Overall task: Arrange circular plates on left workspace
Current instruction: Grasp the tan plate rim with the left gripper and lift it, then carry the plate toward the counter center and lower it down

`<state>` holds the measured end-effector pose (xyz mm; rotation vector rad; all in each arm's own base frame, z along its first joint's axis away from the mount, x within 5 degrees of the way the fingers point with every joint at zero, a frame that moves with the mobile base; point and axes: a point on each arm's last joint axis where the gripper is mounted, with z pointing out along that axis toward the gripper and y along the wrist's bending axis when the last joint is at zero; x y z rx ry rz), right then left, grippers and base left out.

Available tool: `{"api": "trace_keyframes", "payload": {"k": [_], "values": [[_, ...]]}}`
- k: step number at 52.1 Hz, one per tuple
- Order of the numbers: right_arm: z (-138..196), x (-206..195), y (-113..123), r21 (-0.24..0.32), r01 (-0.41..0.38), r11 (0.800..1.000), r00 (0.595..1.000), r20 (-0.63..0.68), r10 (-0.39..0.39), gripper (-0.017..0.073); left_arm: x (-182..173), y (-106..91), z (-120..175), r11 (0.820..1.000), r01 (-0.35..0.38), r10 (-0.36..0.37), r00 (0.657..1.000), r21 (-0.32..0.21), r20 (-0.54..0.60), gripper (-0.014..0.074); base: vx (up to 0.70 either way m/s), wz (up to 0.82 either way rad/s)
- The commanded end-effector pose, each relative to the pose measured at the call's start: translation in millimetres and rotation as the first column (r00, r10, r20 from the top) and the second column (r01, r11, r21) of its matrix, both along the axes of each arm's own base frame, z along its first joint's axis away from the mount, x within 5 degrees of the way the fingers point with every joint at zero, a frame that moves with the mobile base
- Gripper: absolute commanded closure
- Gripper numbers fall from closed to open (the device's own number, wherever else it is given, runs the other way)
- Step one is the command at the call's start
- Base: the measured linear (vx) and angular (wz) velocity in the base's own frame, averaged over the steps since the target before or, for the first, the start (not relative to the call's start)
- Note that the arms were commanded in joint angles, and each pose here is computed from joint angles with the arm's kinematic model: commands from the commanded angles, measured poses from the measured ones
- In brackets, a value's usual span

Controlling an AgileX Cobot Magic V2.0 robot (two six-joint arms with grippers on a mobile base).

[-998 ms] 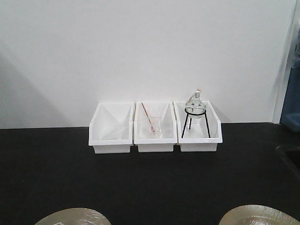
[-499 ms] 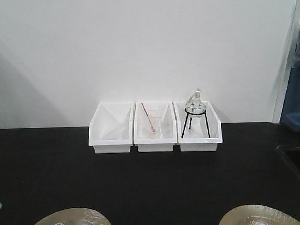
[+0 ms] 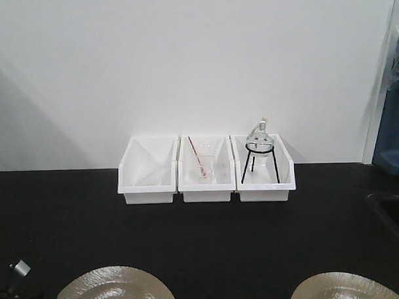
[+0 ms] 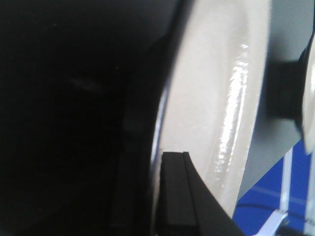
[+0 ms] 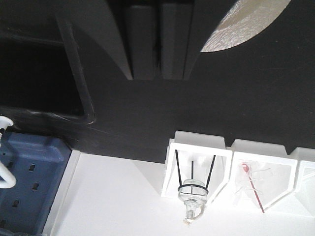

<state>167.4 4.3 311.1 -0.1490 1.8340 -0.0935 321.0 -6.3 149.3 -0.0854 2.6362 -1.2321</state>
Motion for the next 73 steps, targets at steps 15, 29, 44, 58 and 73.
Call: {"api": "trace_keyframes", "payload": {"k": [15,29,44,58,73], "values": [[20.7,2.1,1.5,-0.02,-0.019,1.0,0.993,0.12,0.022,0.056,27.0,-25.3,38.7,0.941,-0.224,0.248,0.966,-0.255,0.068,0.0594,0.0,0.0],[20.8,2.1,1.5,-0.02,-0.019,1.0,0.992,0.121,0.022,0.056,60.9,-66.1,61.7,0.928,-0.28,0.314,0.943,-0.247,0.11,0.0594,0.0,0.0],[20.8,2.1,1.5,-0.02,-0.019,1.0,0.992,0.121,0.022,0.056,107.3,-109.9,63.0,0.903,-0.32,0.347,0.937,-0.286,0.047,0.0594,0.0,0.0],[20.8,2.1,1.5,-0.02,-0.019,1.0,0.992,0.121,0.022,0.056,133.9,-145.8,57.9,0.883,-0.346,0.363,0.932,-0.317,-0.007,0.0594,0.0,0.0],[20.9,2.1,1.5,-0.02,-0.02,1.0,0.992,0.122,0.022,0.056,145.4,-164.4,44.0,0.876,-0.36,0.363,0.93,-0.32,-0.054,0.0594,0.0,0.0]]}}
